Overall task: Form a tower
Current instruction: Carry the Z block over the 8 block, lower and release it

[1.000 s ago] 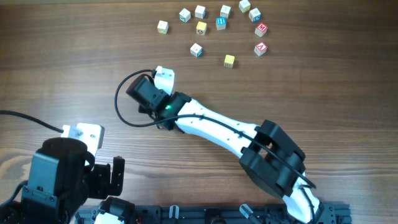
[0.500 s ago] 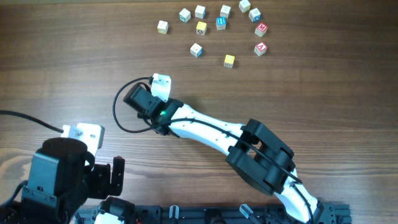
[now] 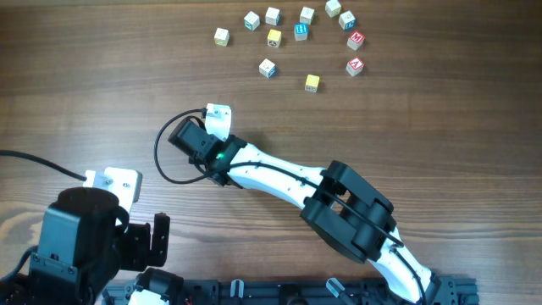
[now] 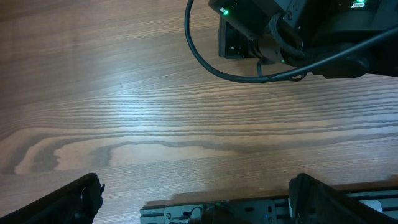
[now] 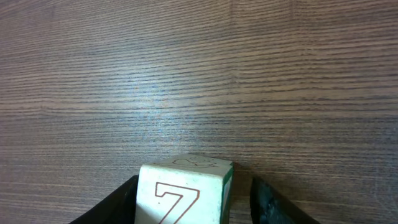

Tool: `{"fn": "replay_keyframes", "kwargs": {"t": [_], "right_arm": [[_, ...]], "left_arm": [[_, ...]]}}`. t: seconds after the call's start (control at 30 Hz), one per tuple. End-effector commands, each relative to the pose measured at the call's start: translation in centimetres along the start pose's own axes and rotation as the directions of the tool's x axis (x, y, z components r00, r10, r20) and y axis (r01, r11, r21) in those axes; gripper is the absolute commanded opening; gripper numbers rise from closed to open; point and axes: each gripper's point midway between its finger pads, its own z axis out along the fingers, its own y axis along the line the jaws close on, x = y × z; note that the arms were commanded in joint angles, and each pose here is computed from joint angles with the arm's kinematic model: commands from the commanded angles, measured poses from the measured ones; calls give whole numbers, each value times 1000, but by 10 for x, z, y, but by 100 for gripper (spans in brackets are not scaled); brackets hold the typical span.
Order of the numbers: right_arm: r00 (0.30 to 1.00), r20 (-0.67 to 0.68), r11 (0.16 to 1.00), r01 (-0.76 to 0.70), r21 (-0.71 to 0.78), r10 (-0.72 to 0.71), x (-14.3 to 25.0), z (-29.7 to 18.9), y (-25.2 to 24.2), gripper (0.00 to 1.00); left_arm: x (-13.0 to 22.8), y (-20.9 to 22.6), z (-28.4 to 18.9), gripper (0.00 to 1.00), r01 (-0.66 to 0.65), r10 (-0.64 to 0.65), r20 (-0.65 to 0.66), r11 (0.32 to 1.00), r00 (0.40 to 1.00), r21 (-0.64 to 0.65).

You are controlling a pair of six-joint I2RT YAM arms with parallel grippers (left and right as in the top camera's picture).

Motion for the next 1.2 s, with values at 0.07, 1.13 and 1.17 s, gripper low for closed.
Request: {"fn": "replay_keyframes", "kwargs": {"t": [0.07, 1.13, 1.17], "right_arm": [[999, 9, 999, 37, 22, -37, 11, 6, 1, 55], [990, 17, 990, 139, 32, -140, -2, -5, 11, 80], [990, 16, 989, 143, 34, -143, -7, -11, 13, 81]], "left_arm": [[0, 1, -1, 100, -5, 6, 4, 1000, 1000, -4], [0, 1, -1, 100, -5, 5, 4, 1000, 1000, -4], [0, 1, -1, 100, -5, 6, 4, 1000, 1000, -4]]}}
